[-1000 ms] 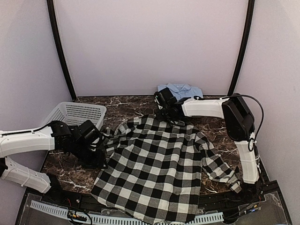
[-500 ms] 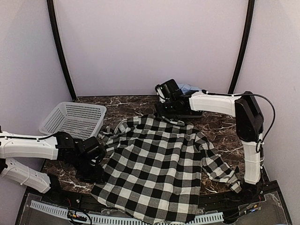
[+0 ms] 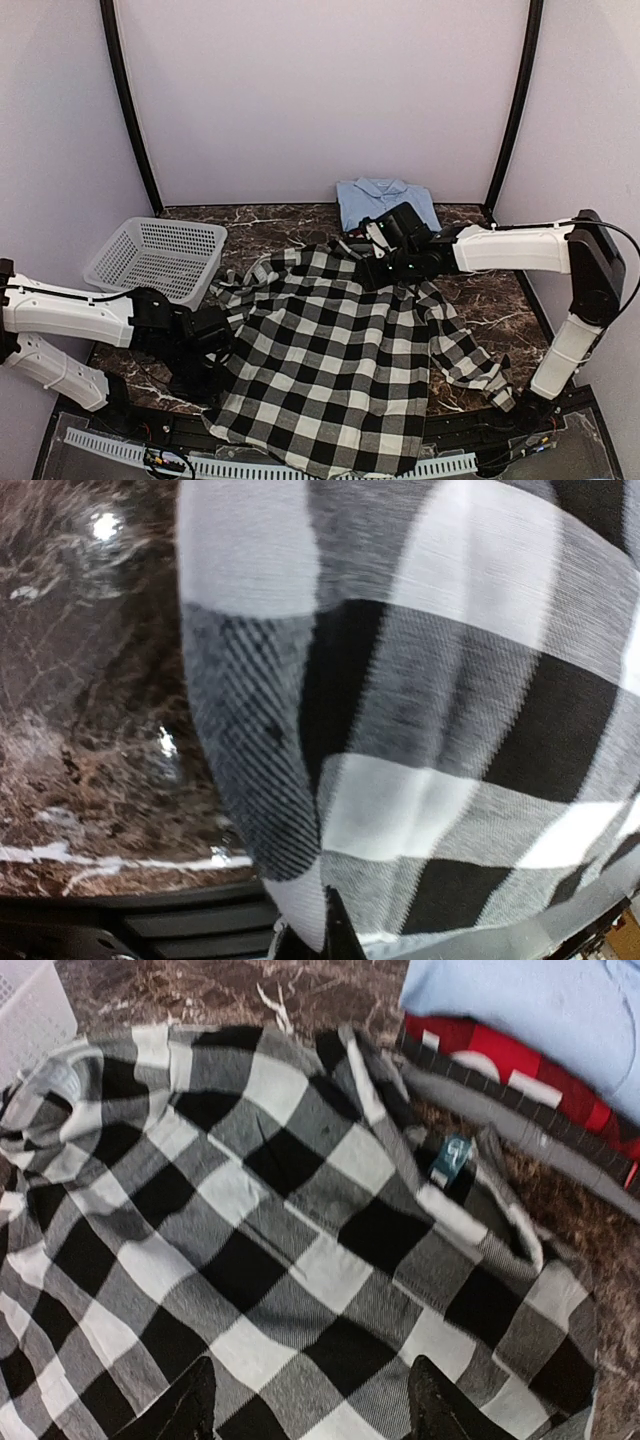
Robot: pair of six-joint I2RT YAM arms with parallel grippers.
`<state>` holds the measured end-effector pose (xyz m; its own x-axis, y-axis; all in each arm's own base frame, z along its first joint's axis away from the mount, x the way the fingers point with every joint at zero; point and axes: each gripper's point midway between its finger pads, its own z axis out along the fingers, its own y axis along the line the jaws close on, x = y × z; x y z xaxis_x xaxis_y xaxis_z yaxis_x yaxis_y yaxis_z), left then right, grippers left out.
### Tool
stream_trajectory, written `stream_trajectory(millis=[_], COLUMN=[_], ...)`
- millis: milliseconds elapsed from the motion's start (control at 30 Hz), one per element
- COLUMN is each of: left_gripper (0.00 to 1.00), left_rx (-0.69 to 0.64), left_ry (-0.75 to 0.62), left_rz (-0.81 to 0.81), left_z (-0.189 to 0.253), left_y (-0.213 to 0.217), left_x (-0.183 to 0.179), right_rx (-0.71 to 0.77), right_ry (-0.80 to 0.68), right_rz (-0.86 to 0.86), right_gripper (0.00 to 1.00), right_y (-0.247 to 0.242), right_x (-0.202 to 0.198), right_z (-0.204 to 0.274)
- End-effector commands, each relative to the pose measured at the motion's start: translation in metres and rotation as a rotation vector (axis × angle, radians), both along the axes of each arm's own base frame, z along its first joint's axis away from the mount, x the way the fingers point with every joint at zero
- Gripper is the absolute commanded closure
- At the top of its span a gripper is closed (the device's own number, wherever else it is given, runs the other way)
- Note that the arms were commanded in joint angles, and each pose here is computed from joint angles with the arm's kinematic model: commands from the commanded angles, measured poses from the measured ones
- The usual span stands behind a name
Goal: Fold and stack the long sleeve shirts
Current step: Flatten out the crumpled shirt at the center of the board.
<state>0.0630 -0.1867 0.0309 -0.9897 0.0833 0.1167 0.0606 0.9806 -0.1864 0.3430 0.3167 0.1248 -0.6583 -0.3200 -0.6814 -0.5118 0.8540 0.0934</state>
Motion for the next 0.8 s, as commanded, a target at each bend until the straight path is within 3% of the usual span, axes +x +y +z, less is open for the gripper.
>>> stream_trajectory(millis=[0,467,767], left_gripper=[1.00,1.00,1.00], left_rx=[-0.024,0.044,-0.018], left_ry=[0.052,0.170,0.248], left_rz=[-0.042,-0.136,-0.203], left_z=[0.031,0.040,0.040], left_y=[-0.014,0.016,0.007], left_x=[-0.014,-0.047,-0.061], right_rx=[0.075,-0.069,-0.222], right_ry=[0.080,0.317,0.441], right_rz=[0.021,-0.057,-0.221], right_gripper=[0.38,0.38,0.35], right_y=[0.003,-0.055,-0.121], right_x=[-0.042,-0.130,-0.170], right_z=[-0.008,-0.105,-0.124])
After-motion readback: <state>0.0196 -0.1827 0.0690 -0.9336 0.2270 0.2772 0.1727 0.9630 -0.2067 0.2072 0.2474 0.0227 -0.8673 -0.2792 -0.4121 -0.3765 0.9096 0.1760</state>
